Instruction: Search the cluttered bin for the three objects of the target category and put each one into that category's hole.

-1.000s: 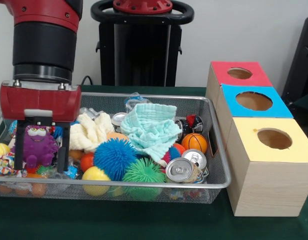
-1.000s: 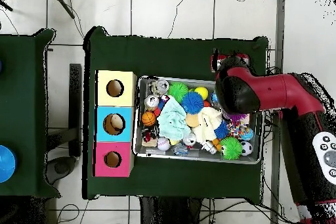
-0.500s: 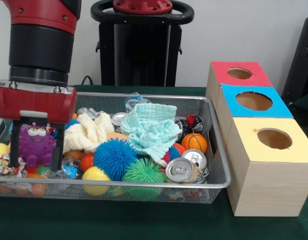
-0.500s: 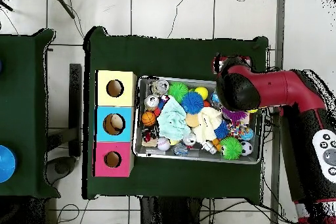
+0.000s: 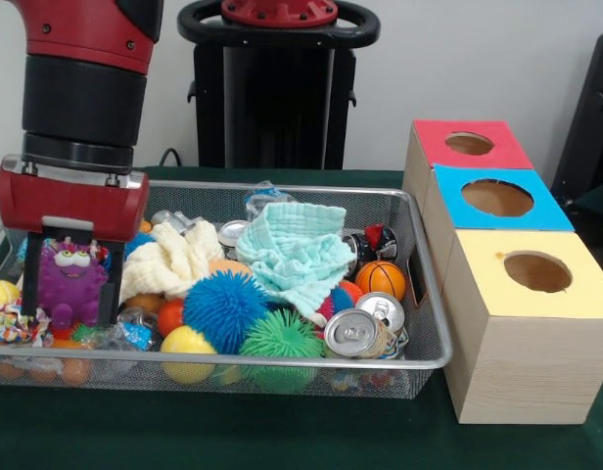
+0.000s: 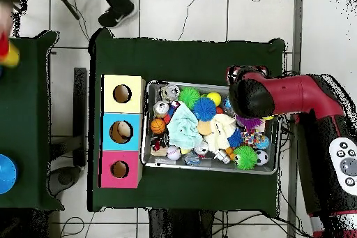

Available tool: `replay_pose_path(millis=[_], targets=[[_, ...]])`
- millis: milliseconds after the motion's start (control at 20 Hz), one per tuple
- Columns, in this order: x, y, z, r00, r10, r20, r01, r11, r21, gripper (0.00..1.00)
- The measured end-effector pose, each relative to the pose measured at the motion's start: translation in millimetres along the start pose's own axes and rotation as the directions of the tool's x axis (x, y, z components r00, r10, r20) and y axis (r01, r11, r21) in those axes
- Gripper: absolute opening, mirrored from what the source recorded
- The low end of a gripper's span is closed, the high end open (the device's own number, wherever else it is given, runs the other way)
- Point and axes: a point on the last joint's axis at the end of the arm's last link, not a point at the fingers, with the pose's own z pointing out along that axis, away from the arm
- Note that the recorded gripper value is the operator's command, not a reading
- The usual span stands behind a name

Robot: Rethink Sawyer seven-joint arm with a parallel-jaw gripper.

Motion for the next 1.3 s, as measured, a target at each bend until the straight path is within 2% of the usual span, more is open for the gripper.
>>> replay_pose_path(millis=[200, 350, 700, 750, 1300], targets=[[3.7, 1, 1, 0.9994, -0.011, -0.032, 0.011, 0.9998, 0.018, 1.00], [3.2, 1, 2, 0.9992, -0.015, -0.037, 0.017, 0.9995, 0.028, 1.00], [2.6, -7, 5, 0.9972, -0.065, -0.038, 0.068, 0.9941, 0.085, 1.00], [3.8, -11, 7, 0.9961, -0.079, -0.038, 0.083, 0.9914, 0.102, 1.00], [-7.9, -32, 10, 0.9969, -0.077, -0.015, 0.079, 0.9864, 0.144, 1.00]])
